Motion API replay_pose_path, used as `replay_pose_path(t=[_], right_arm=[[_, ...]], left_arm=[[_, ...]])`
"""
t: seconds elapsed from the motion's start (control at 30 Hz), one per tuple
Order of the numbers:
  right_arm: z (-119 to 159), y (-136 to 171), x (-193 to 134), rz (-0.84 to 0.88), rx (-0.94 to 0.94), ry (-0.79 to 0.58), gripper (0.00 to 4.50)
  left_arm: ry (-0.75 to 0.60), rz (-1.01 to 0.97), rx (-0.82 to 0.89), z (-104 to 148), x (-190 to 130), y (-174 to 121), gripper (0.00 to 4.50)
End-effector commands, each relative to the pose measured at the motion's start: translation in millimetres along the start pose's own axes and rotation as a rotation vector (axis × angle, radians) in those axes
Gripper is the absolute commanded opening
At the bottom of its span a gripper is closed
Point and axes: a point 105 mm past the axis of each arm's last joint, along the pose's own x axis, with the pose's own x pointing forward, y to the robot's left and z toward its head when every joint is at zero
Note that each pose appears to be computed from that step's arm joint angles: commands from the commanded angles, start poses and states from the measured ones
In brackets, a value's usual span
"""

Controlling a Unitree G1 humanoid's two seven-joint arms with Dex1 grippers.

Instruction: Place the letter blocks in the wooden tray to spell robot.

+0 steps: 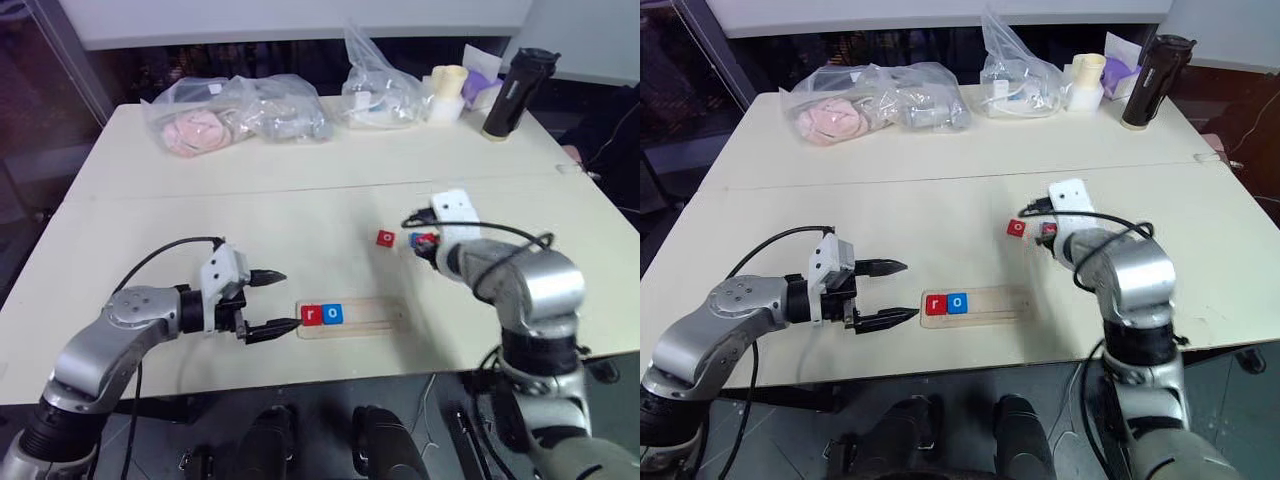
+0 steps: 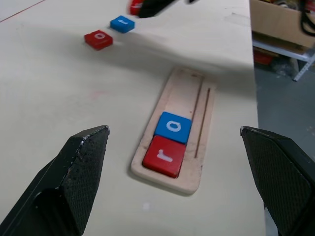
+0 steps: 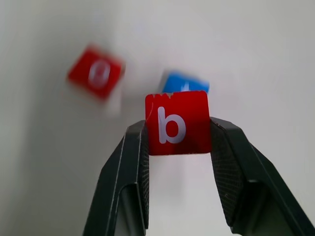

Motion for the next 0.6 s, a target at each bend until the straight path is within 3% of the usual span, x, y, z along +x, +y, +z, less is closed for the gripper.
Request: replay_pose_path(t=[0.03, 0.3, 0.6], right_arm=[[-1.5, -3.0, -19.9, 0.026, -0.007, -0.073, 1.14], [-52.7, -4.0, -33.9, 0.001, 0.026, -0.001, 1.14], [-72.6, 5.2, -43.7, 0.009, 0.073, 0.015, 1.14]], left_arm=[[-0.014, -0.032, 0.038, 5.9, 2.4, -2.7, 4.50], [-0.011, -0.038, 0.041, 1.9, -1.4, 2.2, 4.50], [-0.009, -0.039, 0.047, -0.2, -2.7, 3.0, 4.50]])
